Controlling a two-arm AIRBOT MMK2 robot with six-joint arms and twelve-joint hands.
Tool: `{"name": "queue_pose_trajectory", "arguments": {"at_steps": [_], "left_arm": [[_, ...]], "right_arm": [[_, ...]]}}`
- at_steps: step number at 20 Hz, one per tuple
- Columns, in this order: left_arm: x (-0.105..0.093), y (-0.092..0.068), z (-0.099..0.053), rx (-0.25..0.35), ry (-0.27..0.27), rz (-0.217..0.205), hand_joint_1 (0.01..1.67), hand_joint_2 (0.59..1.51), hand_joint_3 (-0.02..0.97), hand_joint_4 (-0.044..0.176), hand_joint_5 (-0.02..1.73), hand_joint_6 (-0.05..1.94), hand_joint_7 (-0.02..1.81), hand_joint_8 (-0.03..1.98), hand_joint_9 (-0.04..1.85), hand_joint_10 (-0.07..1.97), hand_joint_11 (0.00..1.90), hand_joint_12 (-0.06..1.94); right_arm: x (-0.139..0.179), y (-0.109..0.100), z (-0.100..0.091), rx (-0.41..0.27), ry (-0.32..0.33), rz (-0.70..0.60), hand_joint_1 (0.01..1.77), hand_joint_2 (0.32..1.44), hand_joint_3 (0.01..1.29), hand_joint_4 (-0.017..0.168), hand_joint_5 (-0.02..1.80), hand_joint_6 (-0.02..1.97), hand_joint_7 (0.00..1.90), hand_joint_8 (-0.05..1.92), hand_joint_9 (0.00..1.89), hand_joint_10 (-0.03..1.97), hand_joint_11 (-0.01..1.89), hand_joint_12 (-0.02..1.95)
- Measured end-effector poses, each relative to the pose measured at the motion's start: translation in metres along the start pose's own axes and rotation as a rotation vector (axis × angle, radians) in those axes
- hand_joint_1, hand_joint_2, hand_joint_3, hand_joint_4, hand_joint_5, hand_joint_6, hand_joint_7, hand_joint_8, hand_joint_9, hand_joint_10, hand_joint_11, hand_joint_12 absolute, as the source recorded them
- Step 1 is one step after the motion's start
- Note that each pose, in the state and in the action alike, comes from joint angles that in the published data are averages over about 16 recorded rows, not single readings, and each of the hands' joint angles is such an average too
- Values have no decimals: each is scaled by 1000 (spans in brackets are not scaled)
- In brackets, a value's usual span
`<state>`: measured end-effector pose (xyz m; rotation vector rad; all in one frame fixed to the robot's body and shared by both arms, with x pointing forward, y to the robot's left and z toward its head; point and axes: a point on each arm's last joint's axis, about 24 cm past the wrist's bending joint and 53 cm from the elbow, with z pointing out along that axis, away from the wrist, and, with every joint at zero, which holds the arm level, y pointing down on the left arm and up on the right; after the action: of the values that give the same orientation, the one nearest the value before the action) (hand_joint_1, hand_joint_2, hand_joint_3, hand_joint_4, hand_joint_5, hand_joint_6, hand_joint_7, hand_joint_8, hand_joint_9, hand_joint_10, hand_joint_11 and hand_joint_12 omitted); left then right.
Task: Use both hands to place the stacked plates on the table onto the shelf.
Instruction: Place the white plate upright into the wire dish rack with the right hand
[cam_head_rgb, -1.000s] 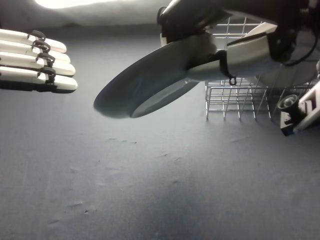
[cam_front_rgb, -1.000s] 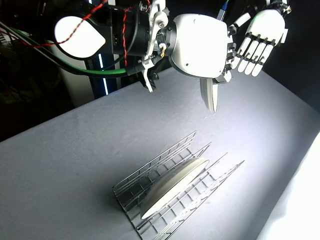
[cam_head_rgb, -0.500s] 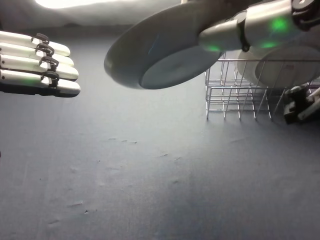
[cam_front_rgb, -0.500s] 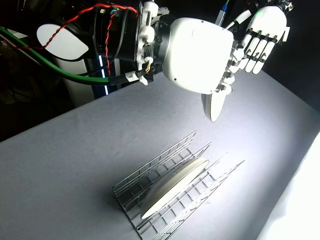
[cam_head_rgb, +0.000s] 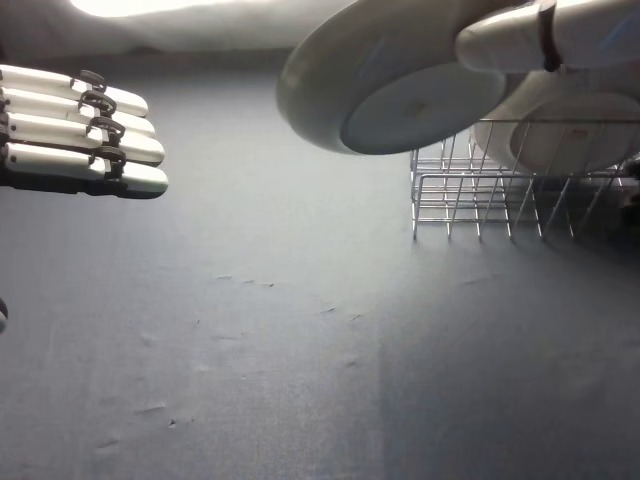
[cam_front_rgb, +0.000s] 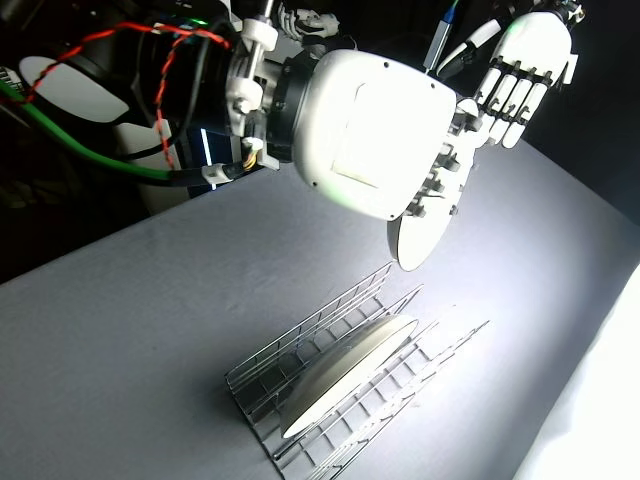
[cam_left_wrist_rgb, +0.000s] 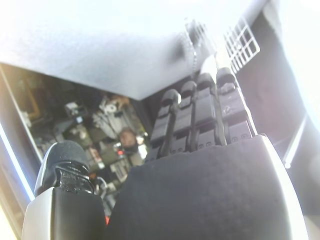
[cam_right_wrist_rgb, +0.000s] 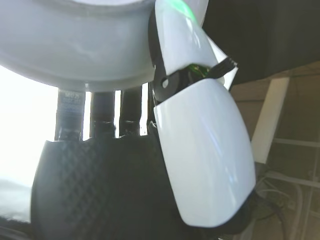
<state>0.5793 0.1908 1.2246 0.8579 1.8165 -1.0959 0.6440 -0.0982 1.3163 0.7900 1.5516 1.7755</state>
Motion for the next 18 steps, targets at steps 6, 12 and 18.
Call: {"name": "queue_pose_trajectory", "arguments": {"at_steps": [6, 12, 18], "left_arm": [[0, -2, 1, 5, 2, -1, 14, 1113, 13, 2, 21, 19, 19, 6, 22, 9, 14, 13], [1, -3, 2, 8, 3, -2, 14, 1113, 13, 2, 21, 20, 19, 6, 22, 9, 14, 13], [2, -5, 3, 12, 6, -5, 14, 1113, 13, 2, 22, 20, 19, 6, 22, 9, 14, 13]], "right_arm": [[-19, -13, -9, 37, -39, -19, 1356, 1090, 13, -8, 811, 1102, 916, 997, 834, 1254, 736, 1228], [-44, -32, -17, 80, -88, -57, 1357, 1092, 13, -8, 813, 1097, 896, 1027, 826, 1273, 728, 1228], [-70, -49, -24, 115, -128, -127, 1358, 1094, 13, -8, 812, 1103, 859, 1074, 802, 1316, 700, 1250]]}}
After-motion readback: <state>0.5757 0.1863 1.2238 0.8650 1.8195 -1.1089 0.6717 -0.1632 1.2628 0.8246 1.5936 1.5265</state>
